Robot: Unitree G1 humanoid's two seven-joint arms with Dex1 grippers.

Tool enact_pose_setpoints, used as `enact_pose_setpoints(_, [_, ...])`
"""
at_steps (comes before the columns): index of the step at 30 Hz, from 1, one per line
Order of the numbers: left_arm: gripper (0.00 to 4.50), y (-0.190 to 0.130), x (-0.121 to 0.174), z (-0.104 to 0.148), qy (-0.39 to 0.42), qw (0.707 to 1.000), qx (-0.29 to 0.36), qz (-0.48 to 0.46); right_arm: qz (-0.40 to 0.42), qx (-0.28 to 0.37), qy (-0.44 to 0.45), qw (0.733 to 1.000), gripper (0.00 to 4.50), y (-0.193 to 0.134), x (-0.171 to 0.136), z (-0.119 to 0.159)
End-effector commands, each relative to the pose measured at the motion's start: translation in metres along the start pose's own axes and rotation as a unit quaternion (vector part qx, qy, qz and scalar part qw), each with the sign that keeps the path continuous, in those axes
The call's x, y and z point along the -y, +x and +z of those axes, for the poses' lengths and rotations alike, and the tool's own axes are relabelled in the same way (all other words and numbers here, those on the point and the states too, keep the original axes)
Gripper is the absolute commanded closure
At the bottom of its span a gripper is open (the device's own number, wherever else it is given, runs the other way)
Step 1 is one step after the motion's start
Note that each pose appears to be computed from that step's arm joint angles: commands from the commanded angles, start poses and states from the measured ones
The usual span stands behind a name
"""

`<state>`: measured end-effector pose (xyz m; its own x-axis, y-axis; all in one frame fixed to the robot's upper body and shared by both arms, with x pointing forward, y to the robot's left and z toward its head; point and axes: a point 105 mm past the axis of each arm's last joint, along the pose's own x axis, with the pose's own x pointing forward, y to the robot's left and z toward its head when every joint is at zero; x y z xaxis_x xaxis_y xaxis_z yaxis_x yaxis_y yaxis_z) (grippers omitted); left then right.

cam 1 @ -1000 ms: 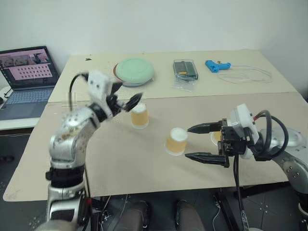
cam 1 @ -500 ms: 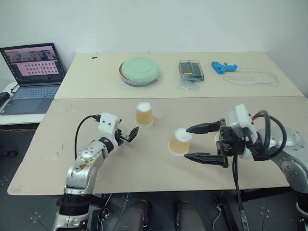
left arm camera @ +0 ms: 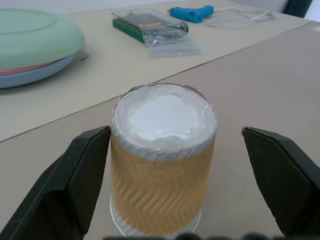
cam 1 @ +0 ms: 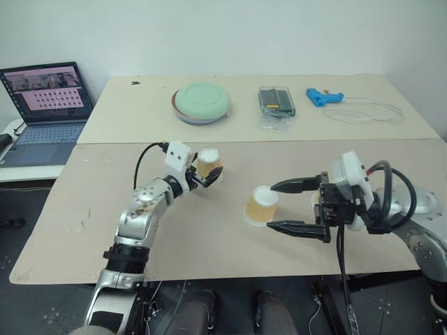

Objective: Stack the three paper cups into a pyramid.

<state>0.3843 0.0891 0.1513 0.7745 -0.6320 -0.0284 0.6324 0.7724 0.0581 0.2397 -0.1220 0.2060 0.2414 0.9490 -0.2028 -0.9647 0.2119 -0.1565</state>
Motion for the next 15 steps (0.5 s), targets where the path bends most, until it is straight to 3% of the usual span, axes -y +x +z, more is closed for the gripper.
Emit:
enact_pose_setpoints(1, [0.03,0.012,-0.009,0.02,0.02,0.999,0.029,0.0,-0.006,0.013,-0.029,0.999,0.0,-0.004,-0.002,0.012])
enact_pose_setpoints(7, [0.03,0.026,-0.027,0.019,0.025,0.999,0.024,0.016,-0.012,0.014,-0.029,0.999,0.0,-0.005,-0.002,0.012])
enact_pose_setpoints(15, [0.03,0.028,-0.025,0.014,0.026,0.999,0.019,0.001,-0.016,0.015,-0.029,0.999,0.0,-0.007,-0.002,0.013])
